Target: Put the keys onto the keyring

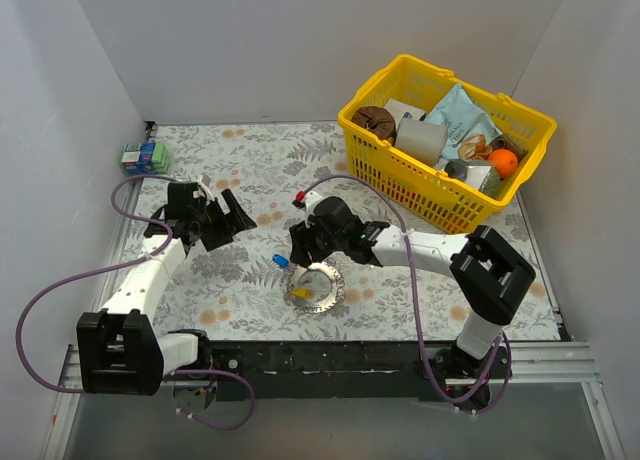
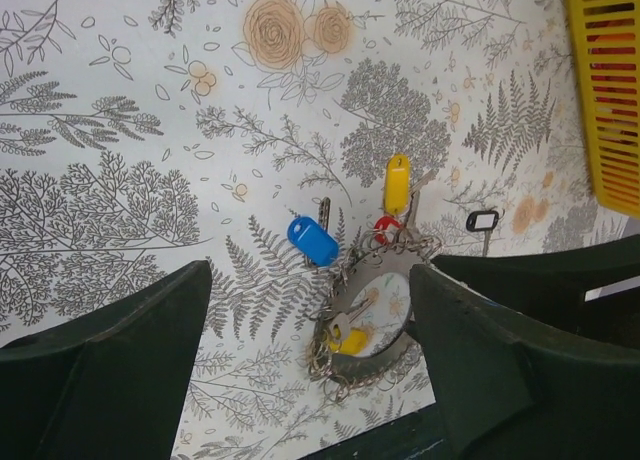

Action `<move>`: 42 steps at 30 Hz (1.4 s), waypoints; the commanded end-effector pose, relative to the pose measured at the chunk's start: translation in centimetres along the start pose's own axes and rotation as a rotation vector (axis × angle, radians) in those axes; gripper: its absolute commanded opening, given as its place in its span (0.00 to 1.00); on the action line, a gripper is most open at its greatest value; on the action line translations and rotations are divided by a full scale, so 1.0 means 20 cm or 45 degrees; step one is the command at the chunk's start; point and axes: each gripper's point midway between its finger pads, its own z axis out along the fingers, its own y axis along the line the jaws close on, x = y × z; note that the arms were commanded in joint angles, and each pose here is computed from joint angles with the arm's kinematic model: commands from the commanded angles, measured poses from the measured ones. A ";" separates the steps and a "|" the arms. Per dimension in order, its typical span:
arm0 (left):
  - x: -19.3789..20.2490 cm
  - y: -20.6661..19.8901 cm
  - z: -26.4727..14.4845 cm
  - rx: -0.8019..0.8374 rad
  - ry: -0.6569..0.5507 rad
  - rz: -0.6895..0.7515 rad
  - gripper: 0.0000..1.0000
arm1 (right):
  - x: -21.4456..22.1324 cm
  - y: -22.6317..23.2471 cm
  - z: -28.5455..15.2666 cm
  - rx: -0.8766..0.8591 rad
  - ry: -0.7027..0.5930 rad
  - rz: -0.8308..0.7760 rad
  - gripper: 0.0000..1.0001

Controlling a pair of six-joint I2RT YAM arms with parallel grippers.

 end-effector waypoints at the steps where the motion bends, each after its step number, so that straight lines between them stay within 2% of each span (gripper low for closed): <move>1: 0.06 0.01 0.00 0.071 0.050 0.058 0.80 | -0.05 0.03 0.09 -0.014 0.005 -0.035 0.61; 11: 0.05 0.01 0.00 0.091 0.018 0.090 0.79 | -0.01 -0.04 0.19 0.071 0.078 -0.013 0.44; 30: 0.06 0.02 0.02 0.095 0.024 0.086 0.78 | 0.11 -0.08 0.18 0.077 0.125 -0.004 0.37; 42: 0.06 0.02 0.02 0.090 0.021 0.088 0.78 | 0.15 -0.07 0.19 0.046 0.130 0.006 0.24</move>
